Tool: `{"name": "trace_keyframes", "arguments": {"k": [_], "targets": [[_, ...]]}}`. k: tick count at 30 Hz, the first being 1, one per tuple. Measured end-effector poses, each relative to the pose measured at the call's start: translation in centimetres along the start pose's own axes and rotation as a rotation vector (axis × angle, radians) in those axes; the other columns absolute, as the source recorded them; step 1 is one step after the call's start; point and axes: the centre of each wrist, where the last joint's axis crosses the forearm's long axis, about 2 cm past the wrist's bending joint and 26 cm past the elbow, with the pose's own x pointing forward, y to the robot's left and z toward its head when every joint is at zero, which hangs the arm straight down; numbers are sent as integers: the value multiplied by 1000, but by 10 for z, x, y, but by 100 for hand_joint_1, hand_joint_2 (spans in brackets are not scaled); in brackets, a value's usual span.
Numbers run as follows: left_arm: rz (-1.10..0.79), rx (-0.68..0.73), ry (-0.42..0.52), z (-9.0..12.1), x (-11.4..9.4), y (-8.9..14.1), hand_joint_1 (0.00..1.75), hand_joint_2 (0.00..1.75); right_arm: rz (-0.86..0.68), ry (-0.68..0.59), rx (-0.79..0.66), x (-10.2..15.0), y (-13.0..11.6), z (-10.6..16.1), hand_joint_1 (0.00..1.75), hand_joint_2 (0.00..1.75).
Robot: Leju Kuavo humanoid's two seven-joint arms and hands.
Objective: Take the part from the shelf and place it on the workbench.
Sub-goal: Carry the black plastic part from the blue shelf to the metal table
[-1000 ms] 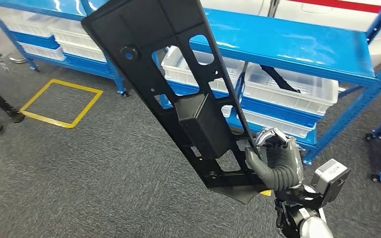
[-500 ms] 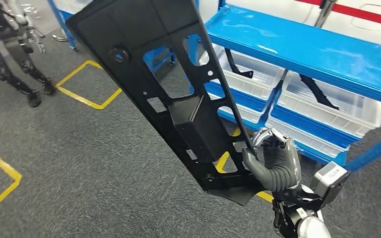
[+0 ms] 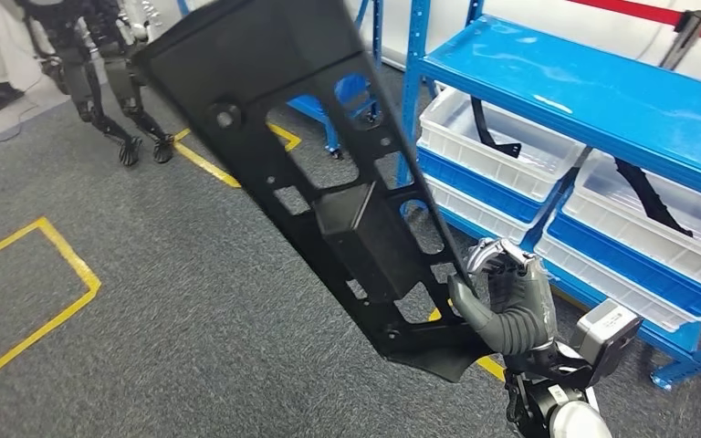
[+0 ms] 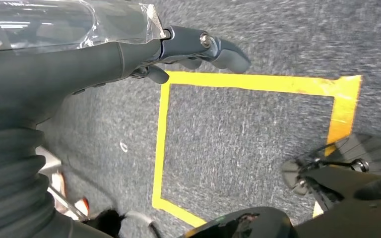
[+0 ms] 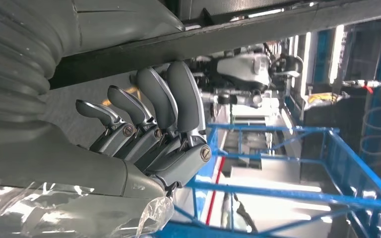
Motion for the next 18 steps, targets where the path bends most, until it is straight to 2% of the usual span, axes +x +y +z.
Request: {"name": "trace_keyframes", "arguments": {"k": [18], "targets": [[-9, 35, 0, 0, 0, 1, 0, 175, 7, -3, 3, 0, 0, 1, 175, 175]]}}
